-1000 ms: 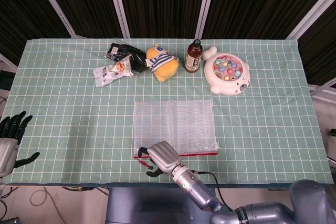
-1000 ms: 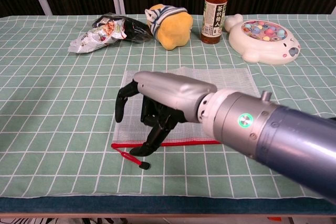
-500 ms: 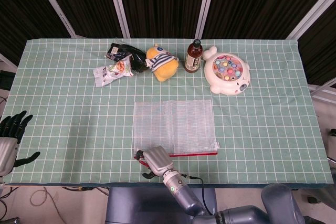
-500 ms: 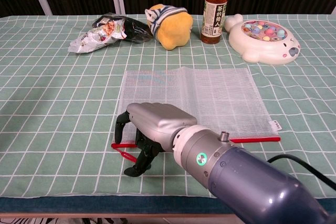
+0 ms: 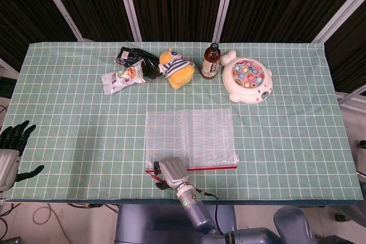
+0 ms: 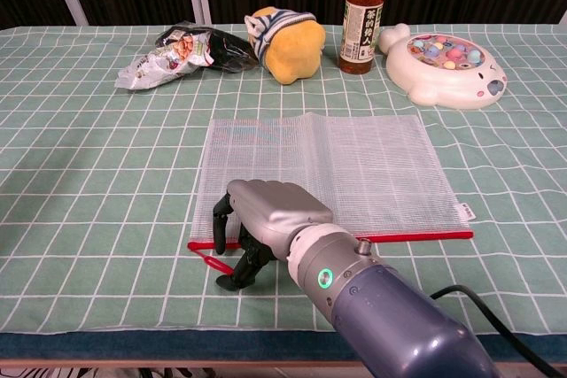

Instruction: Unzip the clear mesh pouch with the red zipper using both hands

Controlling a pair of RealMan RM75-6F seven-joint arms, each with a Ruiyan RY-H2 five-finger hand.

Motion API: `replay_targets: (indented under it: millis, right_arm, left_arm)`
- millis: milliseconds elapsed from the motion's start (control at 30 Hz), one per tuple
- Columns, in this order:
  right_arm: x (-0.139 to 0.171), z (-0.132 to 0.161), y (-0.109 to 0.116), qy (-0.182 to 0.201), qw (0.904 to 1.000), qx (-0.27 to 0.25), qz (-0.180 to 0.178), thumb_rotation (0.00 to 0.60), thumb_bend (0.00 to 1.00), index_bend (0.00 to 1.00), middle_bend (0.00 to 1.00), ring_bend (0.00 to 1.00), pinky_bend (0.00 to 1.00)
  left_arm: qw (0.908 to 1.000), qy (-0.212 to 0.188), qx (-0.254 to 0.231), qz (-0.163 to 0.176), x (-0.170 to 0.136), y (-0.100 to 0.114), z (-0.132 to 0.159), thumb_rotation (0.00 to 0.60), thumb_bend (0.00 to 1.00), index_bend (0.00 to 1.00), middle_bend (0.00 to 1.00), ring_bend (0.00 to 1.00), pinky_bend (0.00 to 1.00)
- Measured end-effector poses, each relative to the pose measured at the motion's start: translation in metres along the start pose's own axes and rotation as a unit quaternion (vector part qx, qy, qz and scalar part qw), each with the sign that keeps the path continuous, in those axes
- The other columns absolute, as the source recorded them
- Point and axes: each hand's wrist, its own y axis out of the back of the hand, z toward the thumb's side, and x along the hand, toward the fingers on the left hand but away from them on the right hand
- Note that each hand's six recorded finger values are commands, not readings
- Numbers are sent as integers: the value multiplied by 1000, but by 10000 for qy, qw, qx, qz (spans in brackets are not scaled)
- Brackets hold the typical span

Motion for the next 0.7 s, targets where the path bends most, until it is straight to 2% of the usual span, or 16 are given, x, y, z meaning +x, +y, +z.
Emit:
replay_targets:
  millis: [167, 700]
  right_arm:
    - [-1, -2, -1, -58, 10000, -35, 13, 600, 386, 551, 1000, 1000, 953]
    - [2, -8, -7, -182, 9997, -105, 120, 600, 408, 551, 1000, 1000, 953]
  left_arm:
    - [10000, 8, -3, -7, 0, 0, 0, 600, 70, 0, 0, 0, 0]
    - [10000, 41, -18, -3, 1, 0, -1, 600, 70, 0, 0, 0, 0]
